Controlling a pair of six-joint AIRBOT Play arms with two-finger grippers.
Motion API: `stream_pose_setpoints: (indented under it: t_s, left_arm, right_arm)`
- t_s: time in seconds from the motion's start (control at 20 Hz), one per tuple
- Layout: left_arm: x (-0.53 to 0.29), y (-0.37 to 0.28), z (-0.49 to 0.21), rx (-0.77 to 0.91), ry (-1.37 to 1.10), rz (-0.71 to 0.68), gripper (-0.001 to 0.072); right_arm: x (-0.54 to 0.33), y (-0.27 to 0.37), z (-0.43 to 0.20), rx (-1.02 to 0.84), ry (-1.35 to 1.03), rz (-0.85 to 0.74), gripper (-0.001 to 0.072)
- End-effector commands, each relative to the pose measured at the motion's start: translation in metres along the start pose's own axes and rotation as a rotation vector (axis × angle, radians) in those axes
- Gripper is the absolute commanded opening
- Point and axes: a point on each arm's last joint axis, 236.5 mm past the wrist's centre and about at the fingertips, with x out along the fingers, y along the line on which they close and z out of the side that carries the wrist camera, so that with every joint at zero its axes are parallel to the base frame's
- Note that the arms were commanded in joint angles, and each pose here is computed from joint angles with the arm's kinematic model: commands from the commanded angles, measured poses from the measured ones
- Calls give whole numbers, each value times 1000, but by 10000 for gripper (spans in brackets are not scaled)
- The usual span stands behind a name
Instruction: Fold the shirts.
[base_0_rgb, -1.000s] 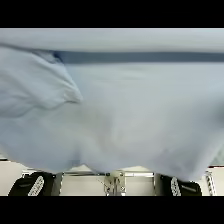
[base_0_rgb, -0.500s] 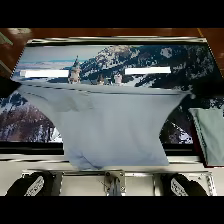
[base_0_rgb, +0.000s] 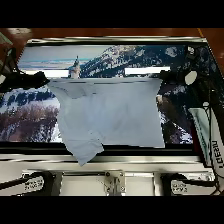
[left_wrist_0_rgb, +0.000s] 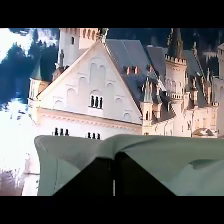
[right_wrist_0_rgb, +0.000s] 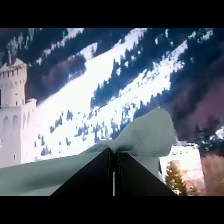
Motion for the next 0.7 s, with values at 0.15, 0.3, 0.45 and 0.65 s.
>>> stream_pose_setpoints:
  t_s: [0.15, 0.3, 0.45, 0.65]
  left_arm:
    - [57, -1, -59, -159, 224, -79, 452]
    - [13, 22, -97, -187, 472, -93, 530]
    - [-45, 41, -143, -225, 665, -146, 516]
    - [-73, 53, -229, -312, 701, -152, 569]
  right_arm:
    - [24, 10, -43, 154, 148, 57, 524]
    - [-29, -21, -54, -25, 268, -9, 622]
    - [-112, -105, -99, -53, 544, -230, 620]
    - [-152, -124, -169, 249, 694, -113, 621]
